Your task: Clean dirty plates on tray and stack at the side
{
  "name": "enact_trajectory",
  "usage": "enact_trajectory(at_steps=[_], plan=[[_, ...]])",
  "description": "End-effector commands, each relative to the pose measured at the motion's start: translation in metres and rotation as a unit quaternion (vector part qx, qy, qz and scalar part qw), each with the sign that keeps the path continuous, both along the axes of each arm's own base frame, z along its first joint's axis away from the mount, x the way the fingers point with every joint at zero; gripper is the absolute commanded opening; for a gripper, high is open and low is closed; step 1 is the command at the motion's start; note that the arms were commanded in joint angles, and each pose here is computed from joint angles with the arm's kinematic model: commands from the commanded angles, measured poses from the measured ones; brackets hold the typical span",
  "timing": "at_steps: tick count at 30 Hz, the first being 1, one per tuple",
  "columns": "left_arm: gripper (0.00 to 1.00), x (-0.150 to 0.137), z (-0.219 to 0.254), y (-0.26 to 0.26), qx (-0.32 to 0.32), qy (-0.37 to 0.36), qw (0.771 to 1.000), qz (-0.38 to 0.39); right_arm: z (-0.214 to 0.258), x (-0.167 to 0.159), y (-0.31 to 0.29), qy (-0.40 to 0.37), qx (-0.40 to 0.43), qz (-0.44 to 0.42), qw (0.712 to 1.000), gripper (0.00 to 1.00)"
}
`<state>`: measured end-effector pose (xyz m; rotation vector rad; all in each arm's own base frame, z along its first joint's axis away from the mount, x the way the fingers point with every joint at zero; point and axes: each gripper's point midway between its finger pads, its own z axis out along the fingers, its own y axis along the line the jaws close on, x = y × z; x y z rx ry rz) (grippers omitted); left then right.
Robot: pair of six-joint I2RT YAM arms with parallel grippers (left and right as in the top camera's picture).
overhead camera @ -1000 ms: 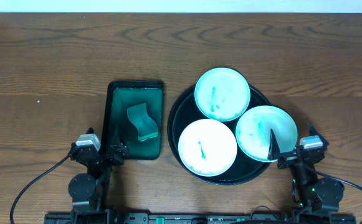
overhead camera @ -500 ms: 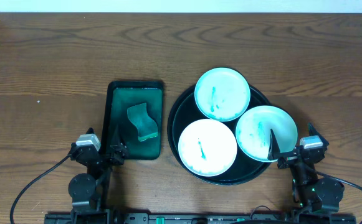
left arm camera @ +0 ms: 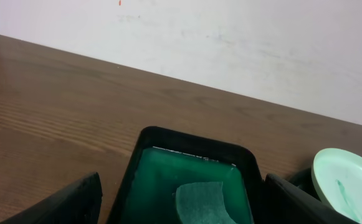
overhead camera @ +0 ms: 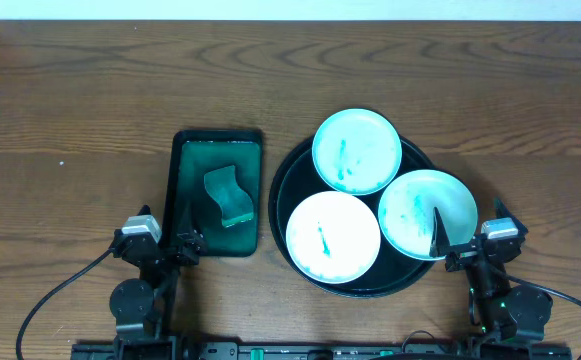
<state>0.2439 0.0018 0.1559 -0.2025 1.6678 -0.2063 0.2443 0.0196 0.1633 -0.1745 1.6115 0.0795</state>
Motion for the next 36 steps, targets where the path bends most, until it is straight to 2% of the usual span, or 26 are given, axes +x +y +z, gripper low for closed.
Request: enact_trajectory(at_steps=[1,29,36], plan=[[0.82,0.0,-0.016,-0.002,0.002,0.017,1.0,-0.007,-0.001,0.0,0.0,0.002,0.001,0.001,1.0,0.99],[0.82,0.0,-0.015,-0.002,0.002,0.017,1.0,-0.007,0.001,0.0,0.0,-0.004,0.0,0.002,1.0,0.99],[0.82,0.001,-0.01,-0.004,-0.014,0.006,1.0,-0.011,0.035,-0.011,0.036,-0.076,-0.01,0.108,0.991,0.99]])
